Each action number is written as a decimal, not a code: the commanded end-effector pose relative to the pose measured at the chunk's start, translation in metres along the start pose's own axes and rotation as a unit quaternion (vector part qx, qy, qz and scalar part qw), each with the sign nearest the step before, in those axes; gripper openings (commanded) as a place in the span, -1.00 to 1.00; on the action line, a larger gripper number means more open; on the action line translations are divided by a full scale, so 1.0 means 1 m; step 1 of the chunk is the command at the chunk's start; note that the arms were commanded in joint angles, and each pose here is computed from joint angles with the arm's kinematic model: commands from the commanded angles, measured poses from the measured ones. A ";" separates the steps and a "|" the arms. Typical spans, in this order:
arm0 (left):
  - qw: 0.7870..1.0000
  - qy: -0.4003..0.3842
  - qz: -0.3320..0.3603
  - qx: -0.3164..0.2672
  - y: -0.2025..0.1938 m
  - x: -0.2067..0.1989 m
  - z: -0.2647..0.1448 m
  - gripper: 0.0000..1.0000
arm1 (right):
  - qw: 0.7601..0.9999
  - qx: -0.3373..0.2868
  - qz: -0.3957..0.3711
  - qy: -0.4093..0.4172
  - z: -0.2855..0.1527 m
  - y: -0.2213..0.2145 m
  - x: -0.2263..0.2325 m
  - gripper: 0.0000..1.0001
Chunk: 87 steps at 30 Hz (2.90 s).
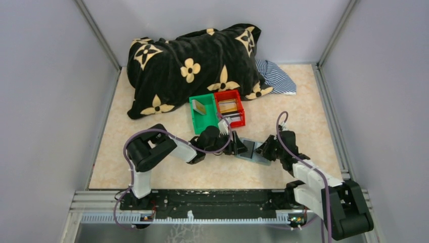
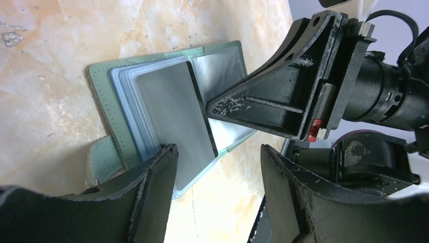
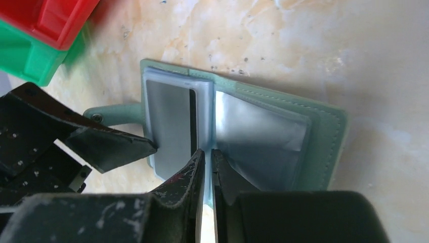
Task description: Take the credit cards out of the card holder
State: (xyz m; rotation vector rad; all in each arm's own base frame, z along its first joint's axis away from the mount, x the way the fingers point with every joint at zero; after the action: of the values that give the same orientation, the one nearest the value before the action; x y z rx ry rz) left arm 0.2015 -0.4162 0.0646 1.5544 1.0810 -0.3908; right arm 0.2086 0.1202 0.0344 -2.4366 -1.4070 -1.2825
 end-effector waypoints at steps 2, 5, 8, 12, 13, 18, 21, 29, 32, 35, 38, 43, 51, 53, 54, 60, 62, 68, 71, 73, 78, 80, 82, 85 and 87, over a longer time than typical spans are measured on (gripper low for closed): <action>1.000 -0.009 -0.009 0.004 -0.007 0.002 0.000 0.35 | 0.998 -0.003 -0.027 0.064 -0.001 0.001 0.017 -0.69; 1.000 -0.013 -0.013 0.006 -0.007 0.001 0.001 0.35 | 0.997 -0.002 -0.027 0.068 0.000 0.000 0.016 -0.56; 1.000 -0.012 -0.015 0.009 -0.007 0.001 0.003 0.35 | 0.997 0.006 -0.030 0.073 0.002 -0.004 0.016 -0.44; 1.000 -0.009 -0.019 0.012 -0.009 0.003 0.003 0.35 | 0.995 0.003 -0.025 0.096 -0.001 -0.007 0.019 -0.43; 1.000 -0.009 -0.020 0.012 -0.009 0.003 0.003 0.35 | 0.995 0.001 -0.026 0.101 -0.002 -0.007 0.020 -0.43; 1.000 -0.007 -0.027 0.014 -0.012 0.005 0.002 0.35 | 0.994 0.007 -0.034 0.099 0.001 -0.010 0.016 -0.42; 0.999 -0.005 -0.030 0.017 -0.014 0.006 0.001 0.34 | 0.992 0.019 -0.036 0.117 0.003 -0.014 0.019 -0.43; 0.999 -0.001 -0.033 0.021 -0.017 0.009 0.000 0.35 | 0.985 0.021 -0.026 0.171 0.003 -0.016 0.033 -0.43; 1.000 0.005 -0.016 0.005 -0.010 0.007 -0.004 0.35 | 0.986 0.020 -0.026 0.165 0.004 -0.016 0.031 -0.43; 0.999 0.038 0.012 -0.019 0.006 0.015 -0.009 0.35 | 0.987 0.020 -0.026 0.160 0.005 -0.018 0.027 -0.44; 0.995 0.070 0.043 -0.052 0.022 0.026 -0.016 0.36 | 0.987 0.023 -0.026 0.158 0.005 -0.020 0.025 -0.45; 0.995 0.064 0.063 -0.051 0.018 0.032 -0.009 0.36 | 0.987 0.025 -0.028 0.153 0.005 -0.021 0.023 -0.46; 0.998 0.045 0.036 -0.034 -0.002 0.030 0.000 0.36 | 0.988 0.023 -0.027 0.150 0.004 -0.021 0.021 -0.46; 0.998 0.045 0.035 -0.031 -0.004 0.031 -0.001 0.36 | 0.988 0.023 -0.028 0.149 0.005 -0.022 0.021 -0.46; 0.998 0.046 0.035 -0.030 -0.005 0.031 -0.001 0.36 | 0.988 0.023 -0.028 0.149 0.005 -0.022 0.021 -0.46; 0.998 0.049 0.032 -0.018 -0.012 0.034 -0.001 0.36 | 0.987 0.019 -0.027 0.155 0.004 -0.020 0.024 -0.63; 0.998 0.050 0.031 -0.016 -0.014 0.035 -0.001 0.36 | 0.988 0.018 -0.026 0.154 0.004 -0.019 0.024 -0.74; 0.998 0.051 0.028 -0.009 -0.020 0.038 0.000 0.36 | 0.988 0.015 -0.028 0.149 0.003 -0.019 0.023 -1.00; 0.998 0.053 0.023 -0.005 -0.022 0.040 0.001 0.36 | 0.988 0.015 -0.029 0.148 0.002 -0.018 0.023 -1.00; 0.998 0.053 0.020 -0.004 -0.023 0.040 0.002 0.36 | 0.988 0.015 -0.032 0.149 0.001 -0.018 0.024 -1.00; 0.999 0.050 0.013 -0.001 -0.024 0.040 0.006 0.36 | 0.989 0.010 -0.038 0.144 -0.002 -0.016 0.024 -0.89; 0.999 0.047 0.009 0.001 -0.025 0.040 0.008 0.36 | 0.989 0.008 -0.042 0.142 -0.003 -0.016 0.024 -0.94; 0.999 0.045 0.007 0.004 -0.026 0.040 0.008 0.36 | 0.989 0.008 -0.043 0.141 -0.004 -0.016 0.023 -0.98; 0.999 0.044 0.006 0.003 -0.025 0.039 0.009 0.36 | 0.989 0.011 -0.042 0.140 -0.003 -0.018 0.022 -0.71; 0.999 0.045 0.006 0.003 -0.026 0.040 0.008 0.35 | 0.989 0.013 -0.041 0.142 -0.003 -0.018 0.022 -0.66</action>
State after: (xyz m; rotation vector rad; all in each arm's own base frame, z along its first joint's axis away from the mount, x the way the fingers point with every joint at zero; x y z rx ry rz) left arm 0.2243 -0.4151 0.0556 1.4731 1.0683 -0.2633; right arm 0.1884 0.1433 0.0329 -2.1402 -1.4148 -1.4559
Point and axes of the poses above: each gripper's point midway between its finger pads, its own z axis out along the fingers, its own x axis along the line the jaws close on, y = z × x, the point moved 2 cm from there along -z, back along the fingers, and after that the axes turned 6 degrees about z, right-handed, at the moved point
